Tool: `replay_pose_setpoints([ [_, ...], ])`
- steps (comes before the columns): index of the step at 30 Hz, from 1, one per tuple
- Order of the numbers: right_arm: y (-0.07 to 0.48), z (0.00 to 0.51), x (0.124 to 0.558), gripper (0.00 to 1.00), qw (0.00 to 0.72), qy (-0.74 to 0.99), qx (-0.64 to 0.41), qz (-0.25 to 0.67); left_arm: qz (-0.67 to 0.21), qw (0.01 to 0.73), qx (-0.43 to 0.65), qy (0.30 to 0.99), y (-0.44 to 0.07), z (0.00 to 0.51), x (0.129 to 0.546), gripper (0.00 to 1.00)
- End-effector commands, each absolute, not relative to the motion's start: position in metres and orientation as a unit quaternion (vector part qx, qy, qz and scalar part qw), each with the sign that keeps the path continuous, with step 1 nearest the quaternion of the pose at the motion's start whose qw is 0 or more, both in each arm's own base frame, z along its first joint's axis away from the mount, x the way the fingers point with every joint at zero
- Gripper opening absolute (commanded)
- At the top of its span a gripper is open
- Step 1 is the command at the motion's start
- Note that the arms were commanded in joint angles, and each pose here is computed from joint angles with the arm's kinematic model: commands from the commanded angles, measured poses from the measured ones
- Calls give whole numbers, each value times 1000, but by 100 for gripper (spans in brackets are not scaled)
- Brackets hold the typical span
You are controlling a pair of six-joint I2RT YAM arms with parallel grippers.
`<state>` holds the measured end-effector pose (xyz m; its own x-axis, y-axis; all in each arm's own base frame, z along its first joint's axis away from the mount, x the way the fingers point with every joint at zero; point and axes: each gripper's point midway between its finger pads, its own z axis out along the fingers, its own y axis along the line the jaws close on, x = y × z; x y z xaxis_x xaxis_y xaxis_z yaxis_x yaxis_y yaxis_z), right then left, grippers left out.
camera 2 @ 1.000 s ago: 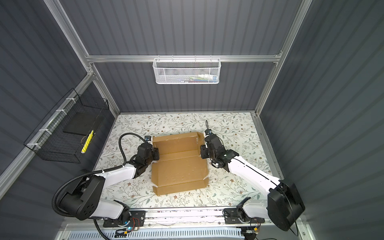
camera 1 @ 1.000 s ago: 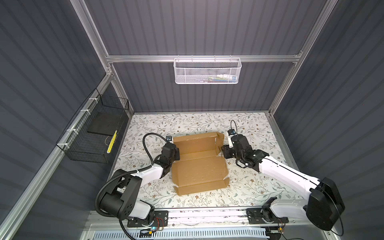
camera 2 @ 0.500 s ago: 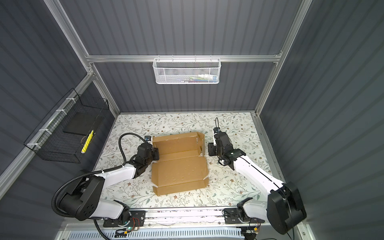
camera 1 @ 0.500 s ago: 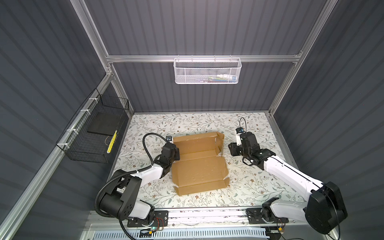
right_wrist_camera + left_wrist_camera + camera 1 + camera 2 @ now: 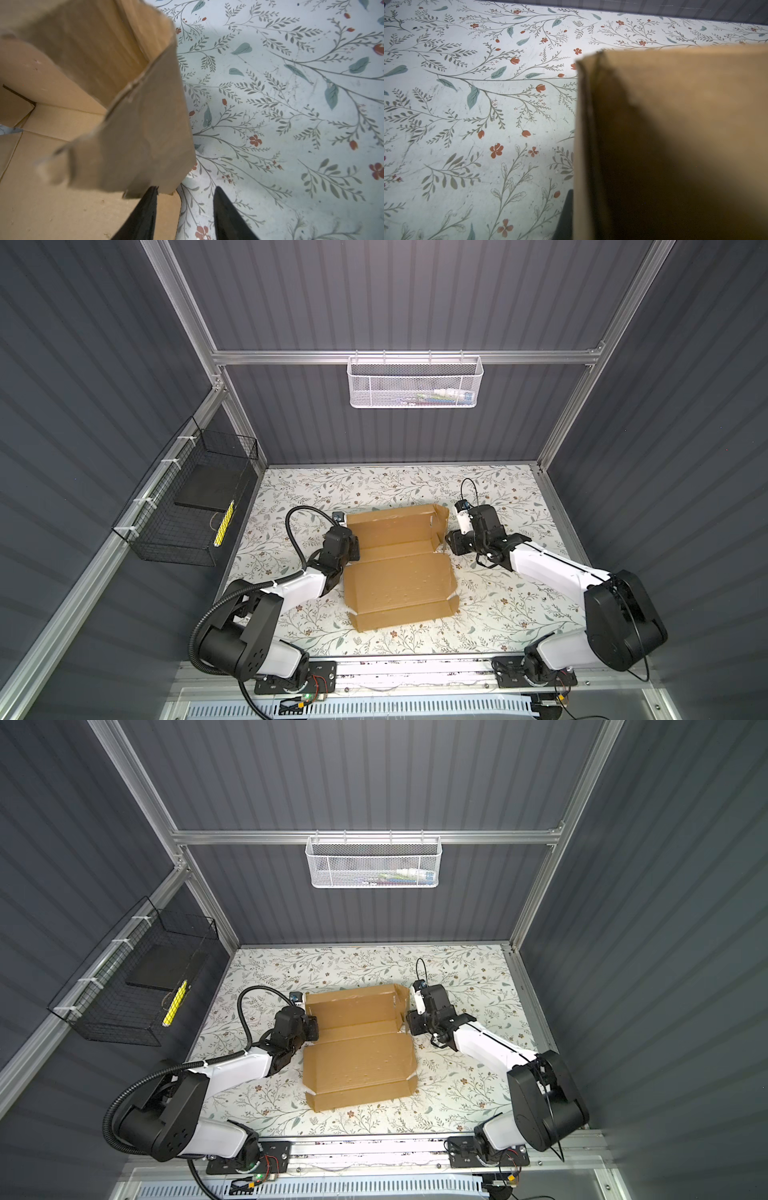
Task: Fold the paper box
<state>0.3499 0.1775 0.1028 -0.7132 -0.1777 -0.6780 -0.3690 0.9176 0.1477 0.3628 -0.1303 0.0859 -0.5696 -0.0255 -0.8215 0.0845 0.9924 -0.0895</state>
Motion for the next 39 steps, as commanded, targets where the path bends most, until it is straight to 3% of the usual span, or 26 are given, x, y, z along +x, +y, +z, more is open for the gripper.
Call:
replay_pose_setpoints([
  [1, 188, 116, 361, 47, 374, 898, -175, 151, -65, 477, 26, 876, -134, 101, 368, 0],
  [39, 220, 130, 383, 44, 386, 875, -221, 194, -80, 473, 37, 877, -145, 100, 375, 0],
])
